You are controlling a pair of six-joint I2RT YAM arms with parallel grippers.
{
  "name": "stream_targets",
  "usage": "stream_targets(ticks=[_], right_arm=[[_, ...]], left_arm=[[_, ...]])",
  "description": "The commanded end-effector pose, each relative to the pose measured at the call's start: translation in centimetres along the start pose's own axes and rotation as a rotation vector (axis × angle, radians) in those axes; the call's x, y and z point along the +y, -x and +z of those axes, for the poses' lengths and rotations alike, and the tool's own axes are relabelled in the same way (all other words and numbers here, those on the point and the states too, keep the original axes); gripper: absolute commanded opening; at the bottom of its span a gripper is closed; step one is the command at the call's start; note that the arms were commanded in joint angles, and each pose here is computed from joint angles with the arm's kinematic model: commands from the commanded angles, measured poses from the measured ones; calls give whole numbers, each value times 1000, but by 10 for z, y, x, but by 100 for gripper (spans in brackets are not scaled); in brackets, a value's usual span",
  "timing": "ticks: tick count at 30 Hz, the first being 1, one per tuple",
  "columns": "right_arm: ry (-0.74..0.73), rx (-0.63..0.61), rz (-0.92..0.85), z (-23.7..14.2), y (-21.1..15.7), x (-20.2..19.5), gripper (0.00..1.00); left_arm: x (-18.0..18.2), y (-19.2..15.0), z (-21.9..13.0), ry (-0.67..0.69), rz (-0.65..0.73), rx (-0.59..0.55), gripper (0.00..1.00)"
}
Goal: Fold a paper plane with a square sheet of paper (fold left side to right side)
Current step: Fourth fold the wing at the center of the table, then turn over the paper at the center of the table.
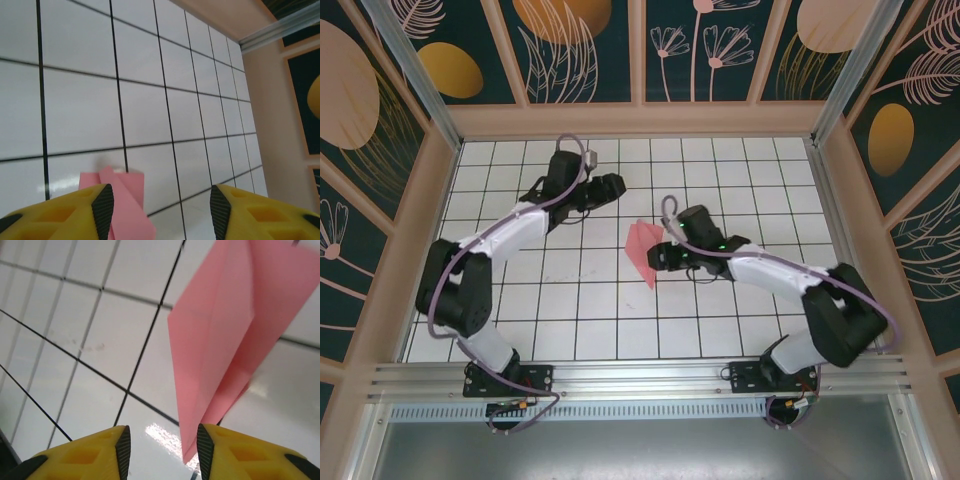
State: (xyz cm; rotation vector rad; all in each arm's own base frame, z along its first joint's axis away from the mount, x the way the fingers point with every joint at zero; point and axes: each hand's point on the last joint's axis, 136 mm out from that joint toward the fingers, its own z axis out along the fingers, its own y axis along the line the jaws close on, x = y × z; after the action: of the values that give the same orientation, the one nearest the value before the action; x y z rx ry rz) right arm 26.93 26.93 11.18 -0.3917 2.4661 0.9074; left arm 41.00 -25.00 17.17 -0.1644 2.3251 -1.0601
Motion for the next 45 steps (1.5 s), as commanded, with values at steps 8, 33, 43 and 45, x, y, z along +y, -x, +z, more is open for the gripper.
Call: stream_targets(ticks=[8, 33, 43, 45], right_arm=[[184, -195, 163, -36, 21, -31, 48], [195, 16, 200, 62, 31, -37, 45], [163, 41, 213, 73, 24, -48, 13], [151, 45, 213, 72, 23, -50, 8]], left_arm=[[28, -92, 45, -35, -109, 208, 55], [47, -105, 77, 34, -132, 255, 51], [47, -106, 77, 39, -135, 259, 51], [47, -107, 79, 38, -134, 262, 51]])
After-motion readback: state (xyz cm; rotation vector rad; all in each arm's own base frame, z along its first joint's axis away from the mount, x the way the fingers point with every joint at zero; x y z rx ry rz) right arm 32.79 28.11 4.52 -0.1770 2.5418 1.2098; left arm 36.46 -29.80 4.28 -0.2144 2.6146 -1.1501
